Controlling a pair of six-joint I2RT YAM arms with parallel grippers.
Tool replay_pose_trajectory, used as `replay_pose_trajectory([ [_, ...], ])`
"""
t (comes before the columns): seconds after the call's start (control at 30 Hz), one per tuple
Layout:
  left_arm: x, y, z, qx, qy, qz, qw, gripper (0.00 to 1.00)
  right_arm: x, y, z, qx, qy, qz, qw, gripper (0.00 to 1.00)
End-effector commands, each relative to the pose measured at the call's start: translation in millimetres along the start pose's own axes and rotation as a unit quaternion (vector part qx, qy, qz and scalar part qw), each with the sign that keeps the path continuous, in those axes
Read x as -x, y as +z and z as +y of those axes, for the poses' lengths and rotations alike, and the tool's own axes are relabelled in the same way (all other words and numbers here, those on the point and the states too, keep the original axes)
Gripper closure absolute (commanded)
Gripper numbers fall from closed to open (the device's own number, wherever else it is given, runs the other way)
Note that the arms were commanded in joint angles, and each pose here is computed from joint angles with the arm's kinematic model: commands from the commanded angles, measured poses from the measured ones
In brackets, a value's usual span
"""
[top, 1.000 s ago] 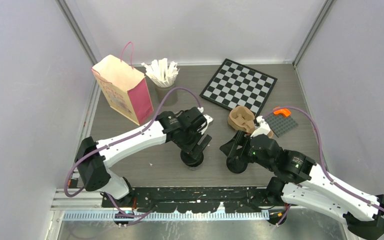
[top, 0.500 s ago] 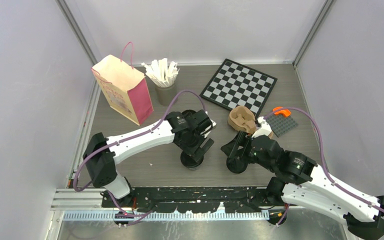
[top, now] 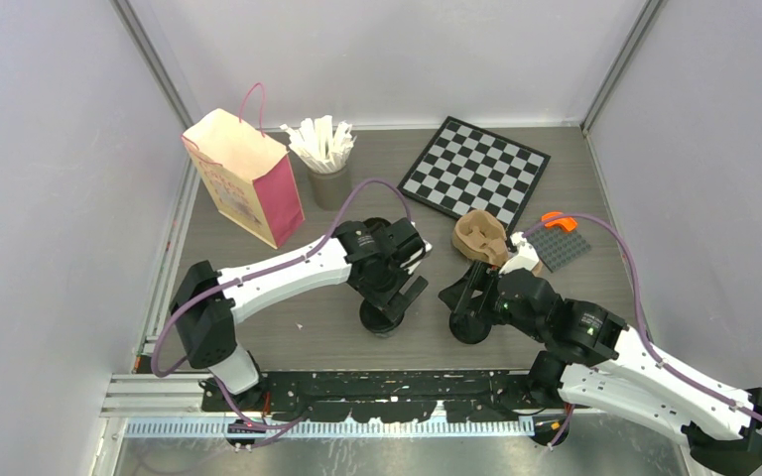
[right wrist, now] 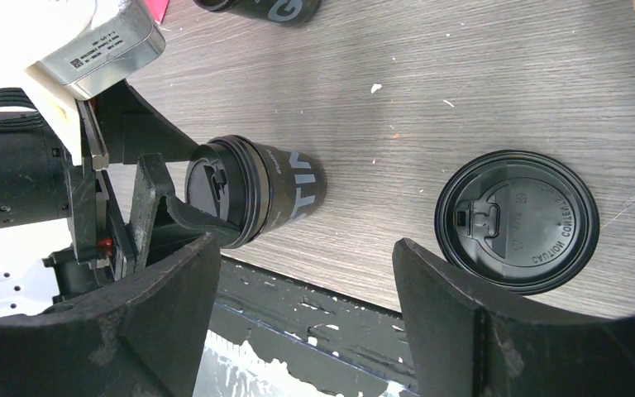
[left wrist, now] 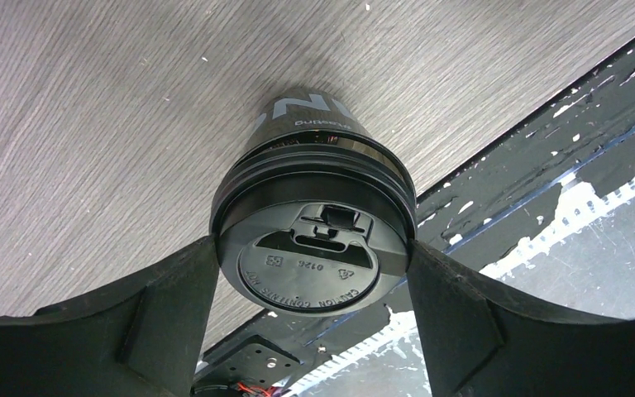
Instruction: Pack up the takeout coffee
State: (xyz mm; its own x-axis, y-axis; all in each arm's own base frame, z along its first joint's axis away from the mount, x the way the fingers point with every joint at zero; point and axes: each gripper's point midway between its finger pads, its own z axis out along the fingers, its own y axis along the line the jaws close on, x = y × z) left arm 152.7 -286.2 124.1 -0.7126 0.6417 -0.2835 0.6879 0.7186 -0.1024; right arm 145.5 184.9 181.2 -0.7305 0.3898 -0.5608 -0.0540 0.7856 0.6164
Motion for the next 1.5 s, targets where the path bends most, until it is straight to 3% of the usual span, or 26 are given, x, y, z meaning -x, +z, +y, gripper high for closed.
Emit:
replay_pose_trajectory([
  [0.0, 9.7, -6.2, -2.2, 0.001, 0.010, -0.013, 1.000, 0.14, 8.3, 1.0, 3.9, 0.004, 0.004, -0.021, 1.000, 0.19],
  [0.17, 11.5, -6.4, -2.8, 0.000, 0.012, -0.016, 1.000, 0.04, 7.9, 1.5, 4.3, 0.005, 0.004, -0.020, 1.000, 0.19],
  [0.37, 26.0, -17.8, -6.7, -0.011, 0.022, -0.057, 0.998, 0.00, 4.3, 4.7, 2.7, 0.001, -0.002, -0.014, 1.000, 0.20],
  [0.6, 52.5, -54.2, -0.4, -0.011, 0.013, -0.160, 0.987, 0.00, -16.1, 16.3, 15.5, 0.027, -0.045, 0.040, 0.998, 0.20],
  [0.8, 57.3, -91.9, 34.8, -0.035, -0.068, -0.260, 0.963, 0.00, -23.5, 31.5, 40.7, 0.061, -0.071, 0.066, 0.993, 0.20],
  [1.0, 10.8, -93.6, 63.0, -0.068, -0.129, -0.262, 0.954, 0.01, -32.0, 56.1, 65.4, 0.068, -0.099, 0.104, 0.987, 0.24],
  [1.1, -7.8, -82.0, 56.4, -0.105, -0.155, -0.251, 0.950, 0.04, -36.0, 69.3, 70.7, 0.057, -0.116, 0.120, 0.984, 0.25],
  [1.23, -18.4, -65.7, 40.2, -0.173, -0.187, -0.246, 0.935, 0.12, -42.1, 82.7, 75.4, 0.046, -0.134, 0.140, 0.980, 0.29],
  [1.47, -24.7, -47.6, 45.0, -0.179, -0.213, -0.241, 0.930, 0.20, -49.0, 92.3, 72.8, 0.035, -0.148, 0.154, 0.976, 0.34],
])
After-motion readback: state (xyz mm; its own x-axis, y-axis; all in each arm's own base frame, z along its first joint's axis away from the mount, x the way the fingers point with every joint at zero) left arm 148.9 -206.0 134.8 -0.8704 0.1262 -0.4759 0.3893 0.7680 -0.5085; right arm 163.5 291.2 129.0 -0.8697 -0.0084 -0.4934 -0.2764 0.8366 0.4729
